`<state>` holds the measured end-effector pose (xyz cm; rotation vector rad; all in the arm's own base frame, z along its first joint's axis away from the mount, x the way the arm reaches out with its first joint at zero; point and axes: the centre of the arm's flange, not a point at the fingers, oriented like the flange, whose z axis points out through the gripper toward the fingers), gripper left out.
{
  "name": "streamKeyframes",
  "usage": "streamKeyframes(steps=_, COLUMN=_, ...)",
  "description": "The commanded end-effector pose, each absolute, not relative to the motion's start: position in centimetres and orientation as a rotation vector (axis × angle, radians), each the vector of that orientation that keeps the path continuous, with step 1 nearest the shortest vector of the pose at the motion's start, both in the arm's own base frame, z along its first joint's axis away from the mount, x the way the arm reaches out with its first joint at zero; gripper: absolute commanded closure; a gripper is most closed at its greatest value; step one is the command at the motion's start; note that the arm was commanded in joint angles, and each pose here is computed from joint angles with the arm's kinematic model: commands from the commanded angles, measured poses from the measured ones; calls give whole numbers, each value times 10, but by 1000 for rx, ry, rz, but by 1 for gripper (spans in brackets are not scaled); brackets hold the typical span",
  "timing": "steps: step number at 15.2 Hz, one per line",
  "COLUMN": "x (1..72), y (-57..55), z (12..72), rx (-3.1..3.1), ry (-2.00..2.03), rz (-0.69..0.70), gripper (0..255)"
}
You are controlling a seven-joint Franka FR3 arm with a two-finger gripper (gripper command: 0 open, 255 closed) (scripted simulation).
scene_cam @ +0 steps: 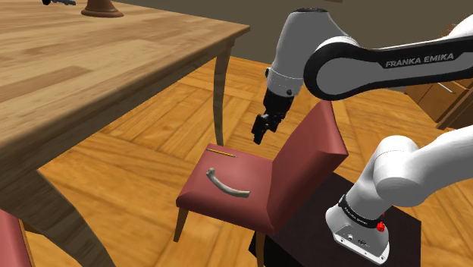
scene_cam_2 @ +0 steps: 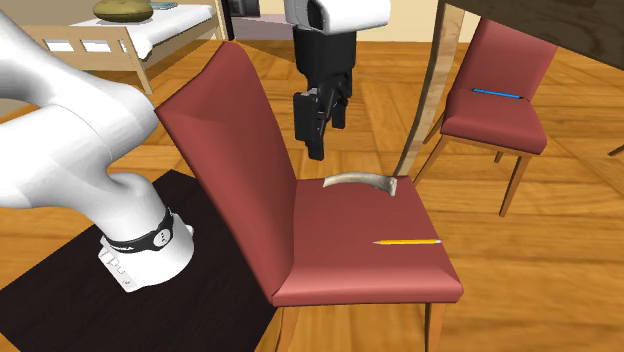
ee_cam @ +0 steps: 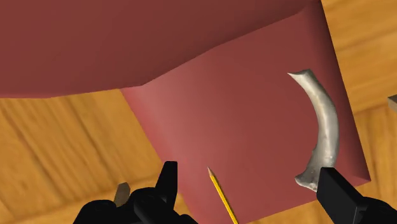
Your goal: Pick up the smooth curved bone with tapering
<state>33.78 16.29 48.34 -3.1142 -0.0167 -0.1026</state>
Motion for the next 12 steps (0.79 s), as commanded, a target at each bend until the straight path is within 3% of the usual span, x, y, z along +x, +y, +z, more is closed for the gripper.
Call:
streamKeyframes(steps=1, x=345, y=179, z=467, rx=-3114, ry=-23, rz=-114, gripper=0)
streamKeyframes(steps=12, x=378, y=282, z=370, rx=-3118, ry=-61, rz=-159, gripper=0)
